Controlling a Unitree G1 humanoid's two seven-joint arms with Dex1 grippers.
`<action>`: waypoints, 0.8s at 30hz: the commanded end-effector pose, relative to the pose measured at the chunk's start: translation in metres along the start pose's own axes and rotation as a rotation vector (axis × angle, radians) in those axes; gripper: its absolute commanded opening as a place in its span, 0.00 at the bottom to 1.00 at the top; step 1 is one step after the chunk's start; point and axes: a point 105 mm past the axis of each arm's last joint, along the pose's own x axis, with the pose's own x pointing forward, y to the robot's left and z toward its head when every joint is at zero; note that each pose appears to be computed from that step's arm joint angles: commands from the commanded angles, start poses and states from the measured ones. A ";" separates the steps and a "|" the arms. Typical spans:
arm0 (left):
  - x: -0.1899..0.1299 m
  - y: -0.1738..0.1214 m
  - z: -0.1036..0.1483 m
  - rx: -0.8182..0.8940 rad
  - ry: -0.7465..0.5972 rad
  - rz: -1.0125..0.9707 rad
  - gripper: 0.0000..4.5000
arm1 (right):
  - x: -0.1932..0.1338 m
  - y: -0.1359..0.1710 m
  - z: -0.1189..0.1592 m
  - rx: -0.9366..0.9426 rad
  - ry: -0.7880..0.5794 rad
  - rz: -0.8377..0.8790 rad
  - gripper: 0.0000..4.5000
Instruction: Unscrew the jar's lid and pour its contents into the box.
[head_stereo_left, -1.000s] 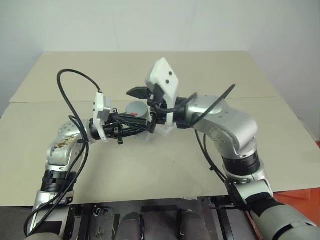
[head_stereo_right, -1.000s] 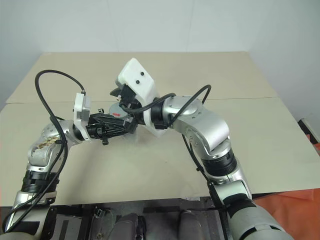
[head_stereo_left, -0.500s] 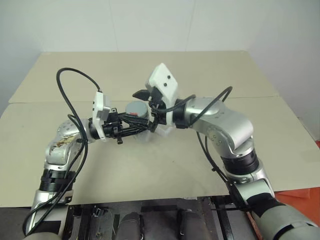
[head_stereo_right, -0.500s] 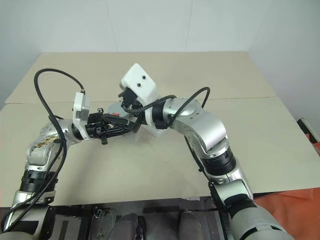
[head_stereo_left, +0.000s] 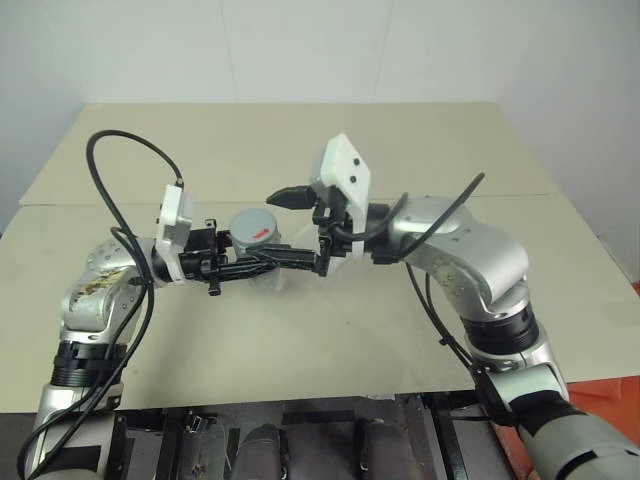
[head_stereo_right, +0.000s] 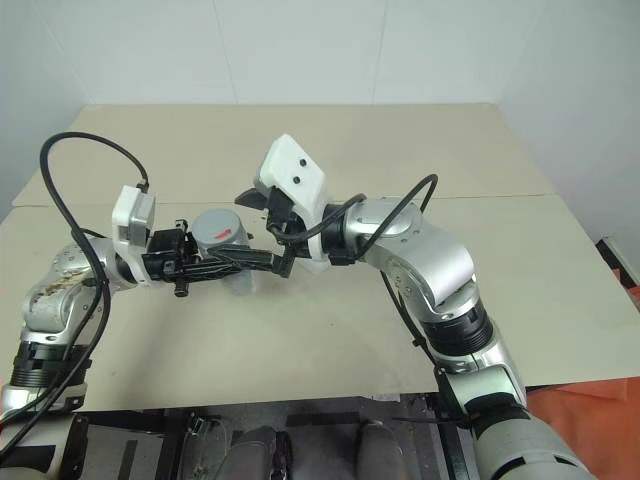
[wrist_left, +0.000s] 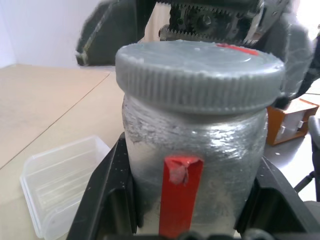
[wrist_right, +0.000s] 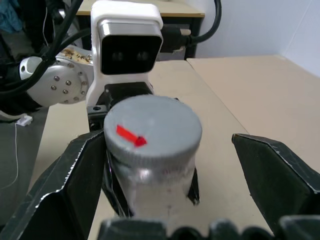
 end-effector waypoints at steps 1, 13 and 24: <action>-0.001 -0.014 0.018 0.061 -0.033 -0.090 0.43 | -0.026 -0.030 0.006 -0.015 -0.026 -0.147 0.99; 0.001 -0.011 0.018 0.057 -0.016 -0.148 0.43 | -0.047 -0.007 0.001 -0.084 0.007 0.000 0.99; 0.019 0.005 0.005 0.060 -0.025 -0.137 0.43 | -0.027 0.009 0.028 -0.050 -0.077 0.067 0.99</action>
